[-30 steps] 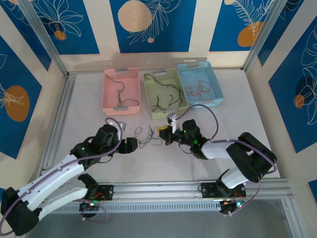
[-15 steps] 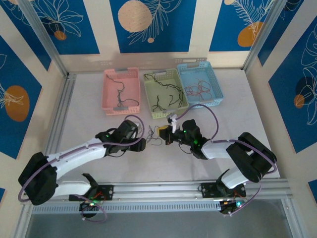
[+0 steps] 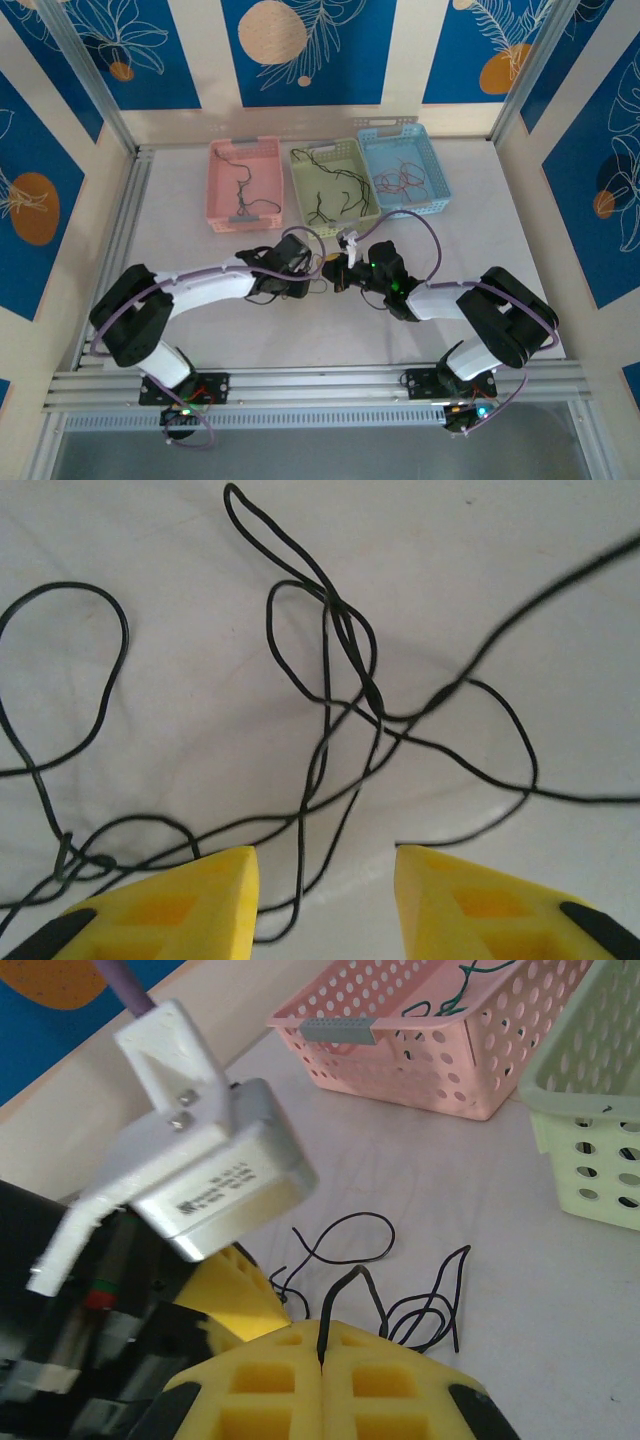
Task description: Untangle the cables
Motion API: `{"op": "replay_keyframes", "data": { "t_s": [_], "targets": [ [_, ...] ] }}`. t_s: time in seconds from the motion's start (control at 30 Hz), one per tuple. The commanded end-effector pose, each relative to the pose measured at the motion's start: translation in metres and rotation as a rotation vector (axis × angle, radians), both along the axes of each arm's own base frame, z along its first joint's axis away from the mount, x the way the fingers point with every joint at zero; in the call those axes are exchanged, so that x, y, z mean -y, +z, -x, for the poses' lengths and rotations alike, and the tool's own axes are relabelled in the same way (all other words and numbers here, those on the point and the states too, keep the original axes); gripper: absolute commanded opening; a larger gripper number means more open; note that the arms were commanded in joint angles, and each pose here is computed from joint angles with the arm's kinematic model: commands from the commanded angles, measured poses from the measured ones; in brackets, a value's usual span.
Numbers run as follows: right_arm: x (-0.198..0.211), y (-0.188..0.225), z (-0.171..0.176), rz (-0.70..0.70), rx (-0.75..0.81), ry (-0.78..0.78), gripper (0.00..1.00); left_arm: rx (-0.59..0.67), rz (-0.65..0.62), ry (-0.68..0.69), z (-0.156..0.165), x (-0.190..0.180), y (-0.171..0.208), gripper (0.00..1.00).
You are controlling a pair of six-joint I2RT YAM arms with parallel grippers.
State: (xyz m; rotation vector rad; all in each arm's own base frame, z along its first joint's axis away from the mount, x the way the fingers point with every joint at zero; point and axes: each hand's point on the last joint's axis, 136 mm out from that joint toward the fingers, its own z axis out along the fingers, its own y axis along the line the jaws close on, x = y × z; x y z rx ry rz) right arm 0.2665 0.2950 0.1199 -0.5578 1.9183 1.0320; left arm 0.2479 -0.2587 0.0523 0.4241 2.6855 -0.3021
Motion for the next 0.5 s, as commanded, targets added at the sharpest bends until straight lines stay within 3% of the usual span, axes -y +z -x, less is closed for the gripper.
{"op": "replay_keyframes", "data": {
  "t_s": [0.0, 0.3, 0.47],
  "targets": [
    [0.002, 0.006, -0.003, -0.019, 0.008, -0.018, 0.00, 0.025, -0.046, 0.003, -0.007, 0.001, 0.000, 0.39],
    [0.002, 0.006, -0.004, -0.020, 0.006, -0.018, 0.00, -0.001, -0.089, 0.014, -0.006, -0.004, -0.016, 0.30],
    [0.003, 0.006, -0.003, -0.020, 0.006, -0.020, 0.00, 0.007, -0.090, 0.021, -0.005, -0.008, -0.015, 0.20]
  ]
}}
